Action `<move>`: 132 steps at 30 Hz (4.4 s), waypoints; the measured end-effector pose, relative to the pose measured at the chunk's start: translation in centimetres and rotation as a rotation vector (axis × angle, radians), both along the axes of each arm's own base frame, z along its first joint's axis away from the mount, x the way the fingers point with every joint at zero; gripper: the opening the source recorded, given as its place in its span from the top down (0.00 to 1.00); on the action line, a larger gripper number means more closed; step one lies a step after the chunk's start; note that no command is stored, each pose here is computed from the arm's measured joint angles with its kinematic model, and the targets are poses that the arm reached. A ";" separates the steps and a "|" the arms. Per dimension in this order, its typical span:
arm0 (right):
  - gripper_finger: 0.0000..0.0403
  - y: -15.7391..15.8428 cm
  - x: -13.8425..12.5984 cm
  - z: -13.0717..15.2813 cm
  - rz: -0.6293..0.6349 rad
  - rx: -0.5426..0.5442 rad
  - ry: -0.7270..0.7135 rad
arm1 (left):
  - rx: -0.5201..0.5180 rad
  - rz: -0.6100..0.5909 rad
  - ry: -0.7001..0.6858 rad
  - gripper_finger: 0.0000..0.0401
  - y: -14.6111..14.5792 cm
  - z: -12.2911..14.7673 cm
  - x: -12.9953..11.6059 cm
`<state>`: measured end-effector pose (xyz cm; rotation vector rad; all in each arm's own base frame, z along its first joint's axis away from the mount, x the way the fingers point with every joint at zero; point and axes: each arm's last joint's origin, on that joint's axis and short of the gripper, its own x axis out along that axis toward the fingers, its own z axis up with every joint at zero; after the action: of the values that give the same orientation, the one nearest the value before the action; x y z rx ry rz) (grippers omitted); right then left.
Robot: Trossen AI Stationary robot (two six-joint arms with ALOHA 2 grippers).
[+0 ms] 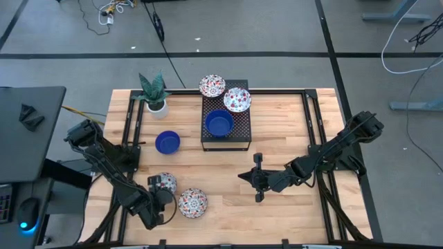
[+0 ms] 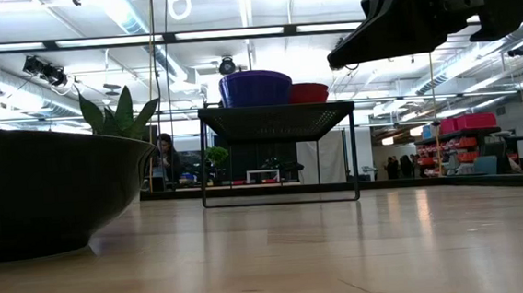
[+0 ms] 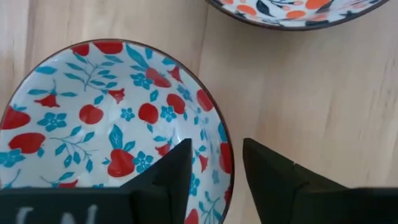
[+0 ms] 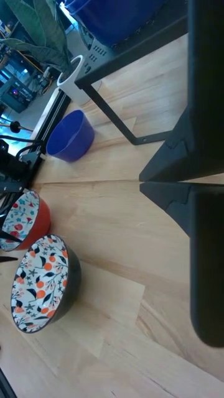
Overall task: Pick & Place Mini bowls
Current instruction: Stack the red patterned bowl on top of the other red patterned bowls on the shelf
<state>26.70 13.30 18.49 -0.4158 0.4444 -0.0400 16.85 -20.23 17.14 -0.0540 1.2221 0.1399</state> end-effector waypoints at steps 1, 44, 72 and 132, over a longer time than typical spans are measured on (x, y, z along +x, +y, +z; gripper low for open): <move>0.97 0.0 0.0 0.0 0.000 0.000 -0.001 | -0.001 0.000 -0.001 0.66 0.0 0.0 0.0; 0.96 -0.4 -2.0 6.0 0.305 0.144 -0.167 | 0.031 -0.454 -0.428 0.97 3.2 7.4 15.2; 0.61 -3.0 2.6 -0.6 0.571 0.409 0.110 | -0.003 -0.578 -0.462 0.96 4.3 4.7 18.4; 0.99 -19.1 3.8 14.1 -0.176 -0.308 0.414 | 0.237 -0.041 -0.727 0.69 5.1 3.3 6.4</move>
<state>30.53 -5.77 32.54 -0.6920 0.8888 -0.1973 23.22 -15.15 20.39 0.1196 0.4758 0.2060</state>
